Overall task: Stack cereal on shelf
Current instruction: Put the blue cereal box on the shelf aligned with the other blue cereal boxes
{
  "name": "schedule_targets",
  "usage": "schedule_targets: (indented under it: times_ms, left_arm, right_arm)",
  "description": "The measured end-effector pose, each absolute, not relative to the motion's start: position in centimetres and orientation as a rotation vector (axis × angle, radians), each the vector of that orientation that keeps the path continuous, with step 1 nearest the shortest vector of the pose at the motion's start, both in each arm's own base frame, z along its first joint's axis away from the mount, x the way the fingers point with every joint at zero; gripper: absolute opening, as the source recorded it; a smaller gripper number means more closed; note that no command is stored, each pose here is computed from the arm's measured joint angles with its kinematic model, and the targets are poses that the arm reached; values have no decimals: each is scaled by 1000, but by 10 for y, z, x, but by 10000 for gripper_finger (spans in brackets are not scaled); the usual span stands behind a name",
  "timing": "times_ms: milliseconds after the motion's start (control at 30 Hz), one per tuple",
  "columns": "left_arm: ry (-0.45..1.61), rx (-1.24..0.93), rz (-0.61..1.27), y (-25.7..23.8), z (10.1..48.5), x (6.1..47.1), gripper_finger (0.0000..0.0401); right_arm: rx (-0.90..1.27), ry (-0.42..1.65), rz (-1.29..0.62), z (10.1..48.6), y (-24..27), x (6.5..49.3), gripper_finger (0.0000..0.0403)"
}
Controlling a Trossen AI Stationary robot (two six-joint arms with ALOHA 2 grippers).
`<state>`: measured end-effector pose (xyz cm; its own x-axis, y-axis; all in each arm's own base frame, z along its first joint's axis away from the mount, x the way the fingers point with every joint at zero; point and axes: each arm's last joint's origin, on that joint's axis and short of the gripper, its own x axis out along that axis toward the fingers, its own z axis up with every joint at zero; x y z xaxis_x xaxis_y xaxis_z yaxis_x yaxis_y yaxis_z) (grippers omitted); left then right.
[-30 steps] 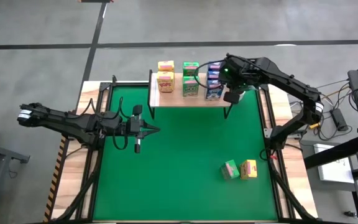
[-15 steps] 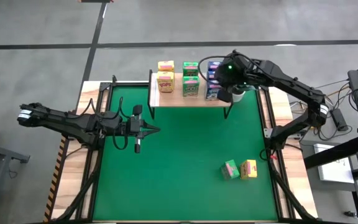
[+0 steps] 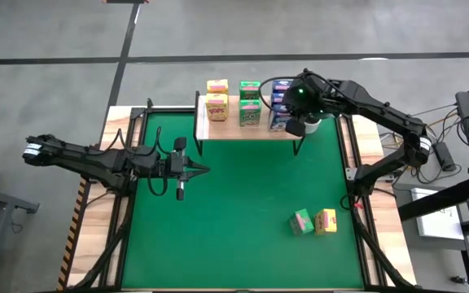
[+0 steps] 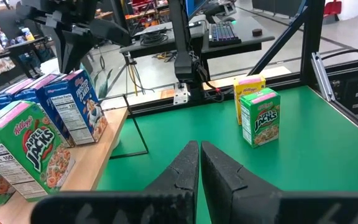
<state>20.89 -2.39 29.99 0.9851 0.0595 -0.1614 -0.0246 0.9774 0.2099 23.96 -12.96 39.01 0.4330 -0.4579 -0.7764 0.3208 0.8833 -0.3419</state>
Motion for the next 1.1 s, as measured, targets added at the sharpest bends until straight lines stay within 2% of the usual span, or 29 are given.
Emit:
schedule_targets:
  times_ms: [633, 1100]
  left_arm:
    - [163, 208, 43, -24, 300, 209, 0]
    - [160, 207, 43, -24, 301, 209, 0]
  right_arm:
    - [-161, 946, -504, 400, -131, 241, 13]
    - [-129, 978, -498, 386, -135, 250, 13]
